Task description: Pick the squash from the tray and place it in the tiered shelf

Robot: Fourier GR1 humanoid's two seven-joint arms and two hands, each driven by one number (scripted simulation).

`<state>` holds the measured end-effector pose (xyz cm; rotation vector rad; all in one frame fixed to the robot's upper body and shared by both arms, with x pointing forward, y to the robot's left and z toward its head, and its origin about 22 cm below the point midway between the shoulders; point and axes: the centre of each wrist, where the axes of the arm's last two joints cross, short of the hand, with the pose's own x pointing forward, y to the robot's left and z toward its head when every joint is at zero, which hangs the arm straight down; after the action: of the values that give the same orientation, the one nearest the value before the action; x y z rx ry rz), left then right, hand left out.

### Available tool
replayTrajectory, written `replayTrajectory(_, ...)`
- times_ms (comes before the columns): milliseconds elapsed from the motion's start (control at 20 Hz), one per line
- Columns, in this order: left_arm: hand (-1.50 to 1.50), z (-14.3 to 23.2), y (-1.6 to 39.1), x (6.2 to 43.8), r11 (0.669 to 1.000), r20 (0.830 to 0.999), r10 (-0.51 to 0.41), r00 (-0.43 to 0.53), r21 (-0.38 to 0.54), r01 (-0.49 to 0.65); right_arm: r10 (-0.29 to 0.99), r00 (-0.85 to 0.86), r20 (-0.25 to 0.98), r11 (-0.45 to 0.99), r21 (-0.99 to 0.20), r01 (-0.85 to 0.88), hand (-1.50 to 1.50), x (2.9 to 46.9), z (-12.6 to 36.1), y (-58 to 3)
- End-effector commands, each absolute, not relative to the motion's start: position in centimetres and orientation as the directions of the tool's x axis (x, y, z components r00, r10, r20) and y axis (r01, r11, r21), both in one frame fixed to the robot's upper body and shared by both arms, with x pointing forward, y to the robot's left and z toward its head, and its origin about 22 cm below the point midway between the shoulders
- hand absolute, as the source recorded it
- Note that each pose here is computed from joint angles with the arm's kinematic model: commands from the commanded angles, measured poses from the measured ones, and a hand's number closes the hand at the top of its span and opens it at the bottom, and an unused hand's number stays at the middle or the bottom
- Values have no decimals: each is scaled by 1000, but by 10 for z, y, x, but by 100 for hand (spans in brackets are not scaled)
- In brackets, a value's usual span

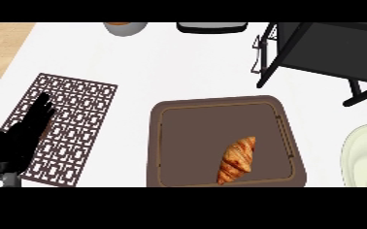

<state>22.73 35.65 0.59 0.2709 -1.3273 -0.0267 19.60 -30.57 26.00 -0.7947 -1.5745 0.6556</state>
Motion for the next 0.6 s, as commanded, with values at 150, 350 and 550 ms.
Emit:
replayTrajectory(150, 0, -4, 350, 232, 967, 952, -193, 238, 225, -116, 768, -97, 633, 633, -729, 261, 150, 178, 318, -298)
replayTrajectory(350, 0, 2, 348, 232, 967, 951, -182, 249, 219, -127, 832, -20, 555, 524, -773, 359, 150, 175, 353, -318)
replayTrajectory(550, 0, 2, 338, 236, 976, 955, -164, 249, 193, -96, 868, 36, 495, 452, -819, 352, 150, 202, 369, -328)
